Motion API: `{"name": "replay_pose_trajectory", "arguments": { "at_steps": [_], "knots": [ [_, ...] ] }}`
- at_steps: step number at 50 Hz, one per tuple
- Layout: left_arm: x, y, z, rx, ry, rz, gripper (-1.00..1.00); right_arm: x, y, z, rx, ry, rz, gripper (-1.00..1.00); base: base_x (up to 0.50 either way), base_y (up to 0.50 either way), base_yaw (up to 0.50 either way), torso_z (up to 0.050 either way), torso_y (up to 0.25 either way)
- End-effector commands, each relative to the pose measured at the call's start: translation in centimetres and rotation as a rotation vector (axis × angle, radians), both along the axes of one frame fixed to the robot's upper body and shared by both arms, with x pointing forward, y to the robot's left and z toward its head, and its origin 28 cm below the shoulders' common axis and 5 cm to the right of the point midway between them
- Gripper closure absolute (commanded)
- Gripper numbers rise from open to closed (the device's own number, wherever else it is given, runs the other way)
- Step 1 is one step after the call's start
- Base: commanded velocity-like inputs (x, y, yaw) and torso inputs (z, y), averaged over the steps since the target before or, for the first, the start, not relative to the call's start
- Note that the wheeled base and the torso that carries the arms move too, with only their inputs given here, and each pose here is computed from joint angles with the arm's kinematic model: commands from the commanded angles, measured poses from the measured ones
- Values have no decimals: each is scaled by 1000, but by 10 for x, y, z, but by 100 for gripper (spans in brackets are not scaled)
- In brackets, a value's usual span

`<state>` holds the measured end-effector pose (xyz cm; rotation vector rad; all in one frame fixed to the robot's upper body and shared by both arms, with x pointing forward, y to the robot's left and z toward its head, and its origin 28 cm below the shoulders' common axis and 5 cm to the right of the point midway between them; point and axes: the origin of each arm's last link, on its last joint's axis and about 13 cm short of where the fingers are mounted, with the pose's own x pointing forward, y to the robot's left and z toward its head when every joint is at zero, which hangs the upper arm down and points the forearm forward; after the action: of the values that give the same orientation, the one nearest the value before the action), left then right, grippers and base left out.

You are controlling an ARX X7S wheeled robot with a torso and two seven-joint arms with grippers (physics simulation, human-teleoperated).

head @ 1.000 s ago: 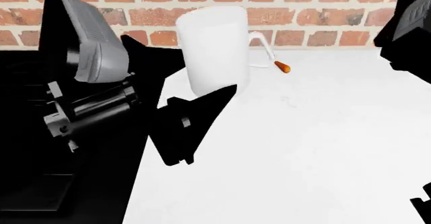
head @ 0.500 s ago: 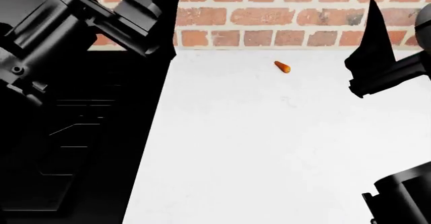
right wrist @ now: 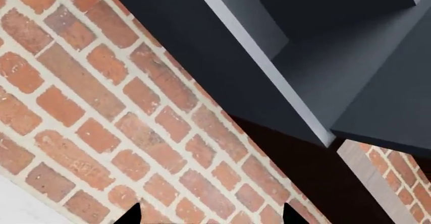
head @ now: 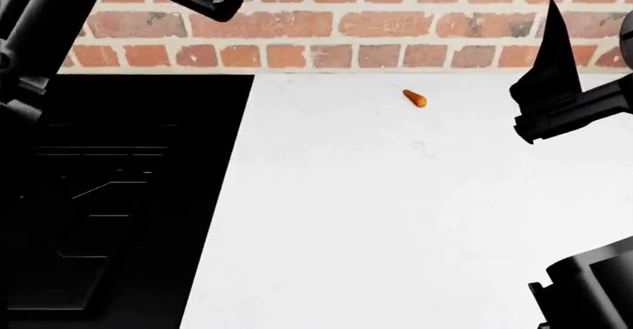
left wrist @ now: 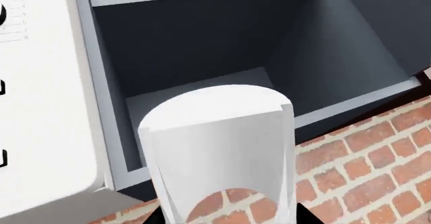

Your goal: A wet mug is on the counter and needs to be dried. Pick it up and place it upside down in the open cabinet.

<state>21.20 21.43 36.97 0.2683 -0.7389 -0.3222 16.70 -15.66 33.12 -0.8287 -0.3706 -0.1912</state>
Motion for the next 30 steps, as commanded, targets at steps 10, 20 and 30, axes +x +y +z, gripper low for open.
{"name": "replay_pose_trajectory", "arguments": {
  "at_steps": [10,20,30],
  "knots": [
    [-3,-12,27,-57,-108,92,100,0,-2,-2,8,-8,-22,-100,0,0,0,0,1],
    [4,-11,48,-68,-143,128,100,2,-1,-7,19,9,-18,-100,0,0,0,0,0],
    [9,-15,71,-76,-162,133,100,3,0,-14,36,32,-7,-100,0,0,0,0,0]
  ]
}}
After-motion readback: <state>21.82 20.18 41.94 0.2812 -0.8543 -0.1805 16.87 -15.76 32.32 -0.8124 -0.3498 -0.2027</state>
